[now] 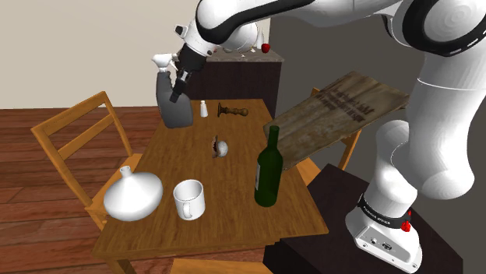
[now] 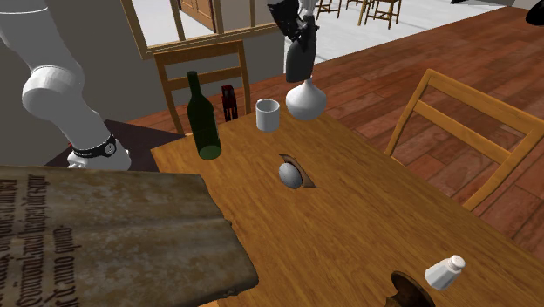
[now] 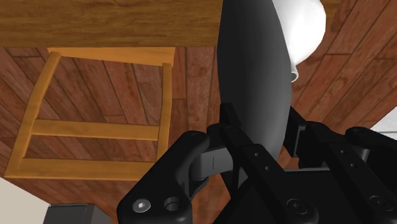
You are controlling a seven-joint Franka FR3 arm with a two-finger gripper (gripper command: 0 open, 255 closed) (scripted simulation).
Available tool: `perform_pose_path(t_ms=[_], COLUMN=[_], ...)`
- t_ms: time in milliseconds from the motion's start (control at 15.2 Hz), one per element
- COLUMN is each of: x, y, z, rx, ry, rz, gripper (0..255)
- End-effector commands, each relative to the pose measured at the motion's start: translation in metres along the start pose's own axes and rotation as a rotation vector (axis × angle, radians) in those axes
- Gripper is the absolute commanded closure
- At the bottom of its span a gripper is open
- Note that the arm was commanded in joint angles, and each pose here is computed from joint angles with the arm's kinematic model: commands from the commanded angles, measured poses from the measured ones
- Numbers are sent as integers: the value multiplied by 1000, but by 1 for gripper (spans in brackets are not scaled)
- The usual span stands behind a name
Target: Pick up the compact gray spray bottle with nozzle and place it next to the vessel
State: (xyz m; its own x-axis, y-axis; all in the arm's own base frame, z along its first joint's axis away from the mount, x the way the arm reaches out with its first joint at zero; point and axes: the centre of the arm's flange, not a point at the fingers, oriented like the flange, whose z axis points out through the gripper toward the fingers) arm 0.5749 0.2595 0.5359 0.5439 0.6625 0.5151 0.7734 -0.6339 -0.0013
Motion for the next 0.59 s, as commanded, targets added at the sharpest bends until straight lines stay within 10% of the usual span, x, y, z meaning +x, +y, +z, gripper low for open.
perform_pose_path(t_ms=[0, 528], x=[-6, -28], y=[-1, -1], z=[9, 46], rx=[0, 0], ry=[1, 1], rz=[0, 0], gripper=[255, 255])
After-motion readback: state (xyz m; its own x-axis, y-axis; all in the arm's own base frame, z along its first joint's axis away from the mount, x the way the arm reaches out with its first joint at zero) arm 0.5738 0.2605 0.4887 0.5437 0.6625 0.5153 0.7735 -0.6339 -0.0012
